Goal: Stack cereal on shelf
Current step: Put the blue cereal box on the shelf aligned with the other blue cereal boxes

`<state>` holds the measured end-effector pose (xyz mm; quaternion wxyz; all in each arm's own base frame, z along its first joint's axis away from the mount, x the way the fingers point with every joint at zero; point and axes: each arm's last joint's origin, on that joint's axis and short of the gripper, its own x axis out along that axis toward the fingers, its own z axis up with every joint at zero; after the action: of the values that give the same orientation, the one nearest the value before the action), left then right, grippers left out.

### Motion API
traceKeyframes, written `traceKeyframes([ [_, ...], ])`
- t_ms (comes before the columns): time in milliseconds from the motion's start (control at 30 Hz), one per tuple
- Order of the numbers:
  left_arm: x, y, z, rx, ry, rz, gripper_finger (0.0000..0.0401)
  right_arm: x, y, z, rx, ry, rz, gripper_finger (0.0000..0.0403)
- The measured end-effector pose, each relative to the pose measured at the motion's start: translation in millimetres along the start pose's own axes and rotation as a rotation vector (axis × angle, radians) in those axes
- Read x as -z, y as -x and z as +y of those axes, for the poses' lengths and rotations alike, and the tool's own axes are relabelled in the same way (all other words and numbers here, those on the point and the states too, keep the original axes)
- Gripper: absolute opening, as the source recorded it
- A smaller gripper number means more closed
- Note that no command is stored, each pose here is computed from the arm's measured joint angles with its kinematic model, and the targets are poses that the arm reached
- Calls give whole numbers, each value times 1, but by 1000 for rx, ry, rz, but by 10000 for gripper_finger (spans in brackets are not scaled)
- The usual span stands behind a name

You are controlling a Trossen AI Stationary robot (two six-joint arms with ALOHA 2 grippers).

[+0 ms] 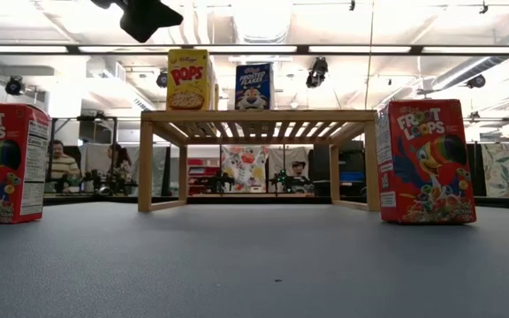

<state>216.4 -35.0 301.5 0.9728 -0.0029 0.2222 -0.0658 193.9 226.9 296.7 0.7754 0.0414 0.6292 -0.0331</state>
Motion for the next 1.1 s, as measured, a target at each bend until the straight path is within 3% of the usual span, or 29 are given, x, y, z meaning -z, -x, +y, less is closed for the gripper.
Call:
traceKeyframes([
  [467,3,0,0,0,15,33,275,0,-21,12,36,-25,26,332],
  [1100,-5,0,0,5,19,-55,275,7,-56,11,55,-8,124,325],
])
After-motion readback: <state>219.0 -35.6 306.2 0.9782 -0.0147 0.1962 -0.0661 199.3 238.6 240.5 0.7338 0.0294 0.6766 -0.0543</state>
